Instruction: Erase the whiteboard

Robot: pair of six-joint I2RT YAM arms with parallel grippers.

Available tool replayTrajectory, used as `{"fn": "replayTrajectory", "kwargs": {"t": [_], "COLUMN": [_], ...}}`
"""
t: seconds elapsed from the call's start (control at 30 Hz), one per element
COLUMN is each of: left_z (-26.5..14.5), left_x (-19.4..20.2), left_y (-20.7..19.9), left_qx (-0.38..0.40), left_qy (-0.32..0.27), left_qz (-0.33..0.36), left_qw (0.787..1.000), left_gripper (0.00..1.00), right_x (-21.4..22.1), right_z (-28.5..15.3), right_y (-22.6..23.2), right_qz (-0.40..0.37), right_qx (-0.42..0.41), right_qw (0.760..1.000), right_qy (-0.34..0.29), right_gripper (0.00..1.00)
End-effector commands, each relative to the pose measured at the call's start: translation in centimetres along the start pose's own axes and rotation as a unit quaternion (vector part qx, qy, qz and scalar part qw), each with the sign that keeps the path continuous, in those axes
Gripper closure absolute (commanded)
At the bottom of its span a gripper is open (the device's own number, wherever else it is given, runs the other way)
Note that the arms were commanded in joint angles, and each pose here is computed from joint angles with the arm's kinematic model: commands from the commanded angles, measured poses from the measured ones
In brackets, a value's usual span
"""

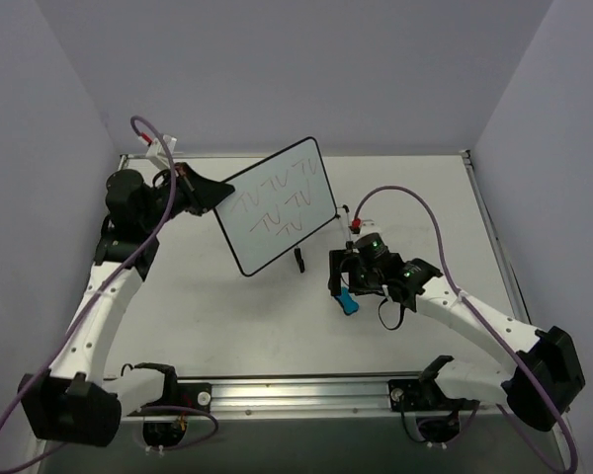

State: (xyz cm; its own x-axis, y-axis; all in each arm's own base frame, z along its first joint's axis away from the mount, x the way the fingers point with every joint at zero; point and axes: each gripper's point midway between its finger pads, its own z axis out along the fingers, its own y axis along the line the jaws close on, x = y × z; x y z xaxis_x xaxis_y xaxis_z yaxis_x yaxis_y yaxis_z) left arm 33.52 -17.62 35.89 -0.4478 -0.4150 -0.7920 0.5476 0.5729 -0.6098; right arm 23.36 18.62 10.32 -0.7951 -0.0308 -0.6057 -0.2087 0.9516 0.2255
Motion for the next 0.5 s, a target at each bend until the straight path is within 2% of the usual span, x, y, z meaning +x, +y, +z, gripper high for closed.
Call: {"fn": "replayTrajectory", "kwargs": {"t": [0.0,0.27,0.47], "left_z": [-4.2,-11.7,-13.8], "left_x": [0.0,5.5,9.1], "left_y": [-0.7,-1.2,-0.7], "left_qx": [-0.059,-0.127,-0.137], "left_qy": [-0.024,0.026,0.060], "left_qz": [0.032,0.056,0.047], "left_qw": [0.997,0.990,0.988], "left_gripper": [0.98,0.98,0.98], "right_x": [1.2,2.8,4.3], "right_z": [0.6,2.3,4.6], "right_y": [-0.1,-1.5,-1.9], "right_qz": [-0.012,-0.029,-0.048], "right_qx": [0.026,0.073,0.079], "right_qw": [0.999,0.996,0.991], "right_qy": [0.017,0.051,0.094], "right_gripper": [0.14,0.22,0.28]}}
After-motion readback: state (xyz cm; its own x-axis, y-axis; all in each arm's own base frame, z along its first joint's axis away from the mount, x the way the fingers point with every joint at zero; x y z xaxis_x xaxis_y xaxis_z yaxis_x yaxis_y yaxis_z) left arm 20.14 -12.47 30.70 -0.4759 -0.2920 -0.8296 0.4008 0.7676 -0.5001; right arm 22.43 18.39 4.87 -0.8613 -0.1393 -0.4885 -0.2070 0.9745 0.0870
